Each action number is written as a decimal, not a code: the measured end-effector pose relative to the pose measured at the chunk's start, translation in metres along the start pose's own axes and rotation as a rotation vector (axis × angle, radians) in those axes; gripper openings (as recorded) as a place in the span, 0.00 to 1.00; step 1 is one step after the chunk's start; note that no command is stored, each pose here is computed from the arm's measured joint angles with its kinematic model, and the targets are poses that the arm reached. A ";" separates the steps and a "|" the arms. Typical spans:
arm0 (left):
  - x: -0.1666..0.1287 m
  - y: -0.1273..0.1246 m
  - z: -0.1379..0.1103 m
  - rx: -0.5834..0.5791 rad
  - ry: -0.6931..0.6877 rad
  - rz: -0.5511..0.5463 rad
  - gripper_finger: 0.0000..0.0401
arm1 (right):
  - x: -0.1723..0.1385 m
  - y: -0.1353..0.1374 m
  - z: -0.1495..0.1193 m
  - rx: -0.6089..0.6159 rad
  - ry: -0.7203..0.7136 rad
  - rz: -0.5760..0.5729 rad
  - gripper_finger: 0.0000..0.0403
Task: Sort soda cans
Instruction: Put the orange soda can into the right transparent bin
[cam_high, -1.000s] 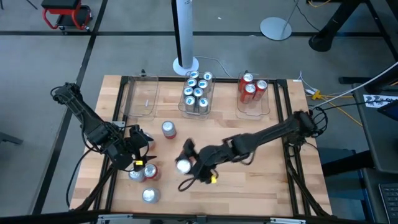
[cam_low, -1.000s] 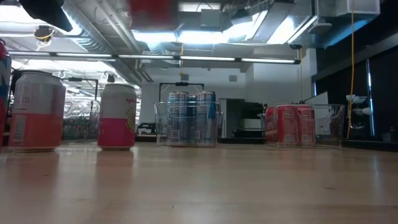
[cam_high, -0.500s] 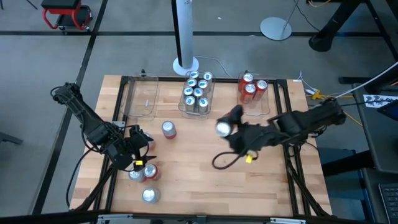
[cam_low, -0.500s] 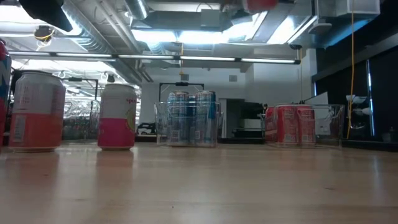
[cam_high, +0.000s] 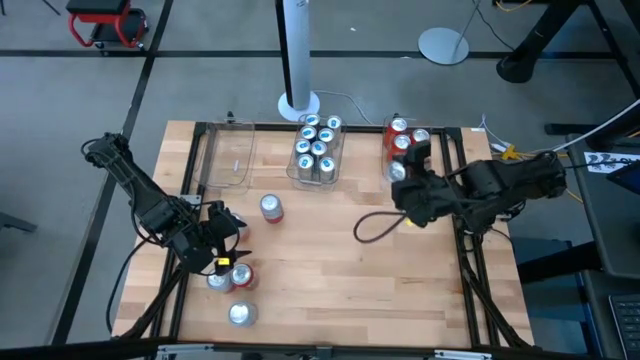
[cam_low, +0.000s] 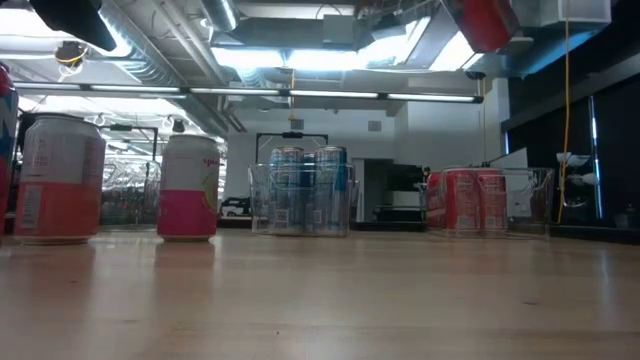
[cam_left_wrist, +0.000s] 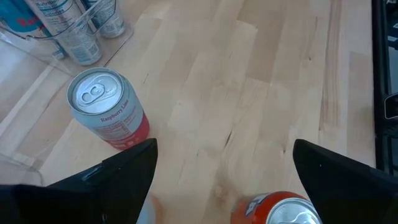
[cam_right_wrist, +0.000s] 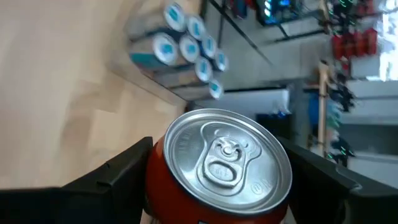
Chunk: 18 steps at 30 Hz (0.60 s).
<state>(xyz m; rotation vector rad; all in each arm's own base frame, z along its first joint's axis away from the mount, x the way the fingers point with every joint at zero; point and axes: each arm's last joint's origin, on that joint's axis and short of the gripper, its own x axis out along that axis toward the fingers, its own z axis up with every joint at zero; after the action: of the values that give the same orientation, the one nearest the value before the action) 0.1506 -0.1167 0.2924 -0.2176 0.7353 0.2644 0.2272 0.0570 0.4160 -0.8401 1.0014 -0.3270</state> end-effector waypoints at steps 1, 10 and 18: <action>0.000 0.000 0.000 -0.002 0.000 0.000 0.90 | 0.003 -0.002 -0.002 0.006 0.013 -0.014 0.72; 0.001 -0.001 0.000 -0.002 0.003 0.004 0.90 | 0.047 -0.007 -0.043 0.065 0.154 0.010 0.72; 0.001 -0.001 0.000 -0.002 0.003 0.004 0.90 | 0.104 -0.003 -0.076 0.171 0.020 0.019 0.72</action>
<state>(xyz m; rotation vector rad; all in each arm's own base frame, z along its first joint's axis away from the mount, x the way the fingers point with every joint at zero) 0.1514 -0.1175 0.2914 -0.2188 0.7387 0.2685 0.2182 -0.0427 0.3346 -0.6733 0.9848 -0.4000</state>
